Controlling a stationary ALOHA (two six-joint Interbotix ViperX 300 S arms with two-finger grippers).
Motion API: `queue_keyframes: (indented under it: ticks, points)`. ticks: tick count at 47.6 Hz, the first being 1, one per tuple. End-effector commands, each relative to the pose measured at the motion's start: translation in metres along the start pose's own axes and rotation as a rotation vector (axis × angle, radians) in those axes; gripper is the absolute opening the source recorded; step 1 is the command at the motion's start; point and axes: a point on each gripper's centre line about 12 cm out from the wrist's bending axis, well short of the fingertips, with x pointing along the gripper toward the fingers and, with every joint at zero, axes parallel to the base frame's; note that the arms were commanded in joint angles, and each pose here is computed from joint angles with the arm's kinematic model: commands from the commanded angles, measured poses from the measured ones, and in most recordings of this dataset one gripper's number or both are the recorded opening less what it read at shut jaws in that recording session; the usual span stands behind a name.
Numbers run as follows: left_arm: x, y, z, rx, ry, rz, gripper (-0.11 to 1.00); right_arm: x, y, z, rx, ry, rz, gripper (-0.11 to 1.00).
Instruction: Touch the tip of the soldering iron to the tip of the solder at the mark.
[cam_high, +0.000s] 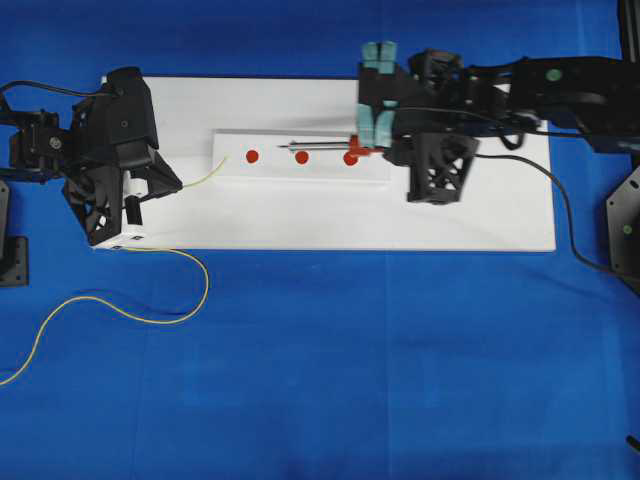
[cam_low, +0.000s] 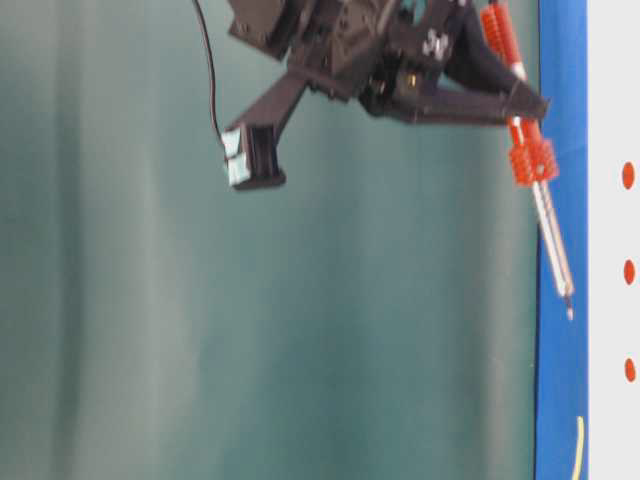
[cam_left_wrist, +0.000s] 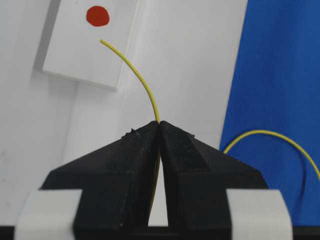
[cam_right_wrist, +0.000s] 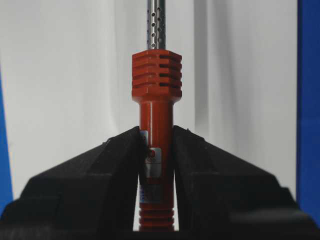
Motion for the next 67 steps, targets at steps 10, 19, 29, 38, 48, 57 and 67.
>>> queue_keyframes:
  ticks: [10,19,29,38,48,57,67]
  points:
    - [-0.002,-0.001,0.006,0.003,-0.024,-0.004,0.01,-0.021,0.001,-0.014,0.018,-0.035,-0.001,0.06]
    - [-0.002,-0.001,0.008,0.003,-0.032,-0.005,0.01,-0.021,0.001,-0.016,0.024,-0.034,-0.001,0.06]
    - [0.000,-0.002,0.014,0.003,-0.059,-0.008,0.01,-0.021,0.000,-0.015,0.018,-0.043,-0.005,0.06]
    - [0.010,-0.005,0.031,0.012,-0.090,-0.012,0.01,-0.021,0.000,-0.016,0.018,-0.041,-0.007,0.06]
    - [0.033,-0.008,0.055,0.035,-0.075,-0.009,0.01,-0.020,-0.001,-0.017,0.015,-0.038,-0.009,0.06]
    - [0.058,-0.005,0.061,0.044,-0.037,0.002,0.01,-0.018,-0.001,-0.018,0.015,-0.030,-0.008,0.06]
    - [0.072,0.004,0.059,0.029,-0.008,0.022,0.01,-0.017,-0.001,-0.021,0.014,-0.024,-0.009,0.06]
